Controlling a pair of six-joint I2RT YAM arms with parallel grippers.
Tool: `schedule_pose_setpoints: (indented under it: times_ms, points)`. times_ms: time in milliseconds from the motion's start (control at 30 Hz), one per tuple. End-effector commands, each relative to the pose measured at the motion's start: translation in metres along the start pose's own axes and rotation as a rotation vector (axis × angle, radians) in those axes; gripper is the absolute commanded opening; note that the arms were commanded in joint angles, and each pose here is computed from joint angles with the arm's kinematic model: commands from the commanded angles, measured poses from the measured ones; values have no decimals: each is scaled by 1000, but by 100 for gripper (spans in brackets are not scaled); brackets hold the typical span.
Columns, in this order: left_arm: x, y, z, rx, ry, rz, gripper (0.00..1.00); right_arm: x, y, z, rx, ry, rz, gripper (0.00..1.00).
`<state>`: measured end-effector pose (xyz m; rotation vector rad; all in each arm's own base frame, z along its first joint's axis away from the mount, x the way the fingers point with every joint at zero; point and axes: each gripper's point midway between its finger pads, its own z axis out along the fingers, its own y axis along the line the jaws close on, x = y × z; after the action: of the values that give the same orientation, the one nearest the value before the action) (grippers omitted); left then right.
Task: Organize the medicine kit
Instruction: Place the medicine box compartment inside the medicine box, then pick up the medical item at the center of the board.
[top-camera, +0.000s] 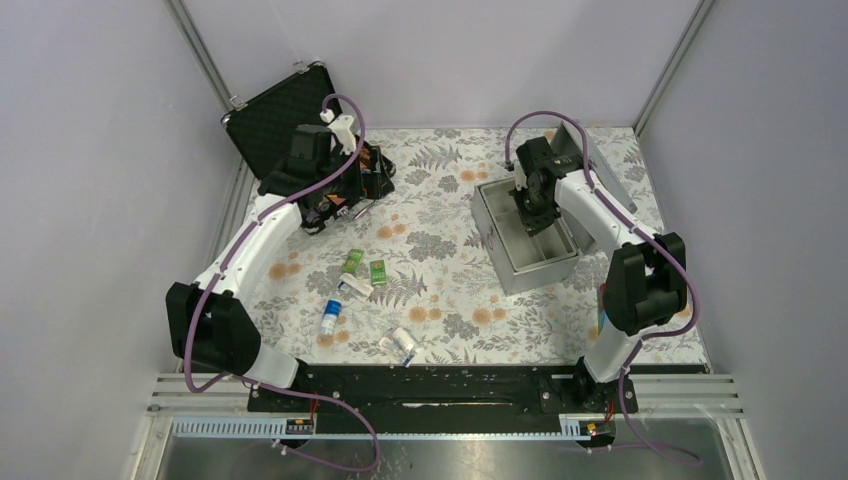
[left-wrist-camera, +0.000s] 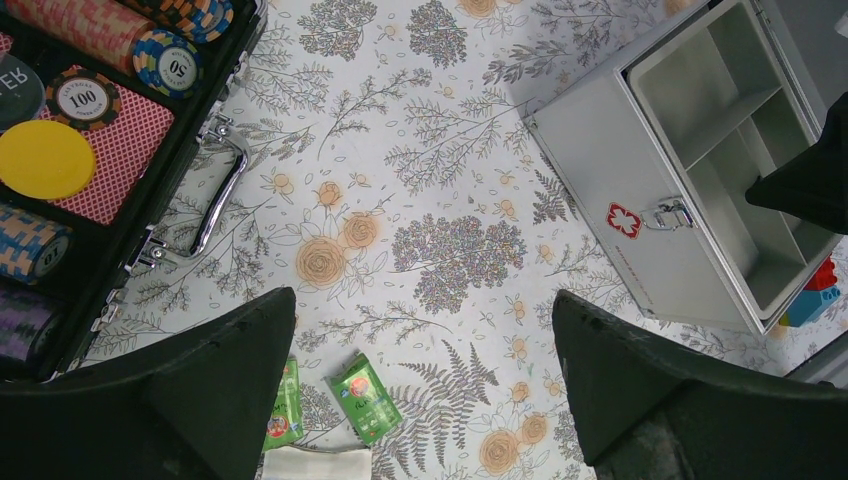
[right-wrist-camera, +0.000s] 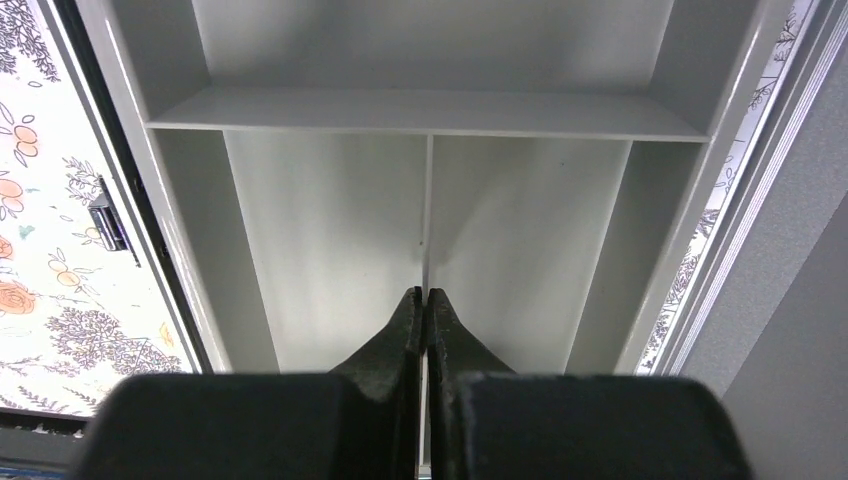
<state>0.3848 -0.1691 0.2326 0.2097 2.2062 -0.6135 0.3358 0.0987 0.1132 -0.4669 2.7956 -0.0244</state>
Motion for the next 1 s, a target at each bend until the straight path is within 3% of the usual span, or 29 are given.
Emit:
schedule_pose_setpoints:
  times_ms: [0, 400, 500, 600, 700, 800, 967]
  points:
    - [-16, -7, -6, 31, -65, 17, 99, -5, -4, -4, 40, -13, -4, 0]
    - [-9, -3, -8, 17, -53, 30, 99, 9, 25, 10, -123, 64, 0, 0]
    - [-3, 4, -9, -14, -44, 42, 99, 6, 18, 6, -87, 50, -6, 18]
    - [6, 17, -10, -74, -21, 74, 99, -4, 14, -9, -71, 1, -18, 28]
    - [31, 34, -12, -133, 66, 113, 99, -16, 12, -31, -69, -64, -36, 33]
    - [71, 51, -10, -197, 205, 59, 99, -32, 8, -57, -63, -146, -84, 35]
    - [127, 75, -13, -288, 329, 5, 89, -54, 4, -98, -61, -245, -133, 39]
